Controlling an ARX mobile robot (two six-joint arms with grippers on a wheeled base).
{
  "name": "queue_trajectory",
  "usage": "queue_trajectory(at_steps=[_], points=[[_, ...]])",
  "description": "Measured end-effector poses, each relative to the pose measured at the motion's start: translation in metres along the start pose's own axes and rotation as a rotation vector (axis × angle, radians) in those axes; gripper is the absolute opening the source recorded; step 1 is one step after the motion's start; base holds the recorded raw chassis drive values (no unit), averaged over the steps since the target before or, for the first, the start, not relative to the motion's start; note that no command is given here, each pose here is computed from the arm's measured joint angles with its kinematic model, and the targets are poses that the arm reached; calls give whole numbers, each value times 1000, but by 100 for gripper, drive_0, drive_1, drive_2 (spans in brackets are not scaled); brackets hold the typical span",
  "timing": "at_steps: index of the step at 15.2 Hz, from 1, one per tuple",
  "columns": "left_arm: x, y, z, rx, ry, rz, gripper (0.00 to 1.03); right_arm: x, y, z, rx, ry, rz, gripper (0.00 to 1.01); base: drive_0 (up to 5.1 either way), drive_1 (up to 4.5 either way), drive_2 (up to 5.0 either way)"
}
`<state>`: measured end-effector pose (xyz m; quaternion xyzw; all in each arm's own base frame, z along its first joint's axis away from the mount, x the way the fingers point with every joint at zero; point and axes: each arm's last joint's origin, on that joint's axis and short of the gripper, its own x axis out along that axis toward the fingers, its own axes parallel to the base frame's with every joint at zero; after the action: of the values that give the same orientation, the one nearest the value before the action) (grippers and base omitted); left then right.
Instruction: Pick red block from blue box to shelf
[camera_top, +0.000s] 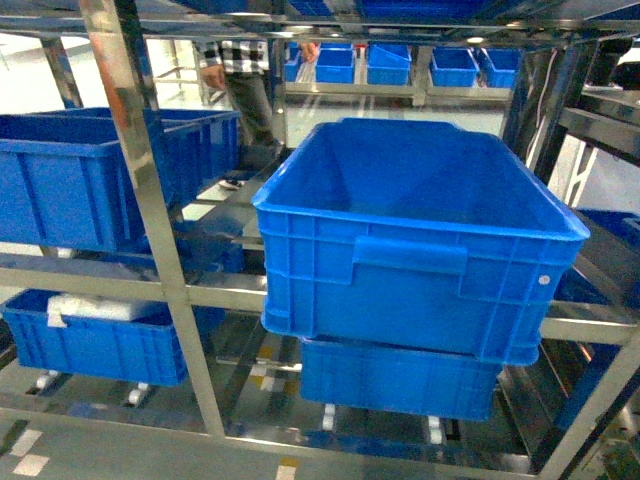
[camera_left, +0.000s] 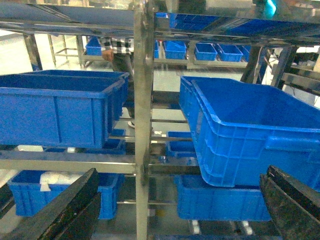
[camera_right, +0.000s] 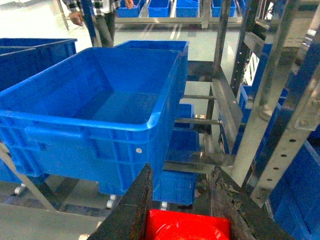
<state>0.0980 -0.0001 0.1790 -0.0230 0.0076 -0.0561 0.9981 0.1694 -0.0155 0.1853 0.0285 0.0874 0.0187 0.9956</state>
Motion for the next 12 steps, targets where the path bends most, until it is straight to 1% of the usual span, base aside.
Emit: queue_trajectory(at_steps=[10,12], points=[[0,0,0,0,0,0,98,0,0,1,-1,-6,0,29,-5,428,-438],[0,0,0,0,-1,-1,98,0,0,0,0,1,0,29,0,0,0]])
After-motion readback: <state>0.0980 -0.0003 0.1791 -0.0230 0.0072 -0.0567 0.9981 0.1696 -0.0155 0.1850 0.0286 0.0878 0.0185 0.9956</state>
